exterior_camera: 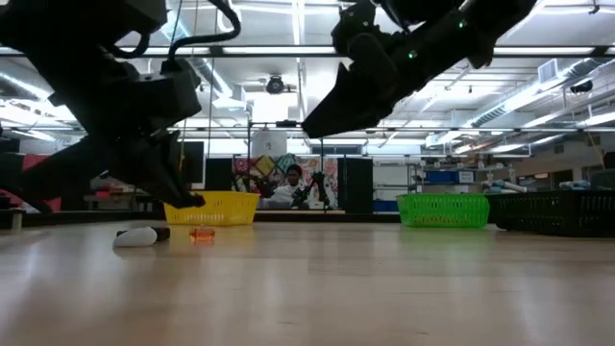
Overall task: Sort Halloween decoration
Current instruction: Put the black skeleton toy into the black bin
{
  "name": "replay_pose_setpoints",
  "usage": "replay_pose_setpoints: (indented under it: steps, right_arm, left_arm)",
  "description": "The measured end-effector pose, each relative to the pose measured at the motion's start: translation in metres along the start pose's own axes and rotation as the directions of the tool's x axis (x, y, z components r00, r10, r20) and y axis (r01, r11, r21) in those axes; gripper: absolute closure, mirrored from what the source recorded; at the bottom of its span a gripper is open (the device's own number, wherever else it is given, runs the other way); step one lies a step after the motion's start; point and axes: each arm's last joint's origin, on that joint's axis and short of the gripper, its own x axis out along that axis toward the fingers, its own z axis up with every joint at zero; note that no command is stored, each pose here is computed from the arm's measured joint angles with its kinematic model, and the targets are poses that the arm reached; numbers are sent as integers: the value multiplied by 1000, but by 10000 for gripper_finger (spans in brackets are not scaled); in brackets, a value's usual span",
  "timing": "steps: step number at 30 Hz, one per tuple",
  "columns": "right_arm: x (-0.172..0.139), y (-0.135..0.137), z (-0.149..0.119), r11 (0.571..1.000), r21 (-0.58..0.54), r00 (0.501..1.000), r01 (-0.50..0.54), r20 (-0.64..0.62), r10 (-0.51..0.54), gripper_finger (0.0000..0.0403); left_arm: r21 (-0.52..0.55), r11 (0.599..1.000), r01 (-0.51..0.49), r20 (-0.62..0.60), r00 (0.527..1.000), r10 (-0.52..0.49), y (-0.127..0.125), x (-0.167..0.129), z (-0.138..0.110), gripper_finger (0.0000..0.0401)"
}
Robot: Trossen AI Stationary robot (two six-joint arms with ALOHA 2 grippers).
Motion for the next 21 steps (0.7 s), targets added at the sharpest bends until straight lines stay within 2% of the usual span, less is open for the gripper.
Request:
replay_pose_setpoints:
  steps: [4,7,13,18,21]
  right_arm:
    - [18,8,-10,995,-62,996,-83,21,84,208]
    - [30,10,-22,994,-65,996,-89,1,90,208]
    - [47,16,-29,994,-61,992,-90,78,95,206]
    - [53,18,-33,995,-88,993,40,118,-29,199]
    - [52,21,-34,985,-144,990,94,119,-77,199]
  left_arm:
    - [18,1000,-13,63,998,12,-4,4,-3,401]
    - [25,1000,-17,89,996,15,-6,8,-7,401]
    - [-17,999,-37,129,991,39,-4,12,-5,401]
    - [-141,989,-42,198,978,70,7,17,6,401]
    - [-238,970,-44,219,971,98,17,22,10,401]
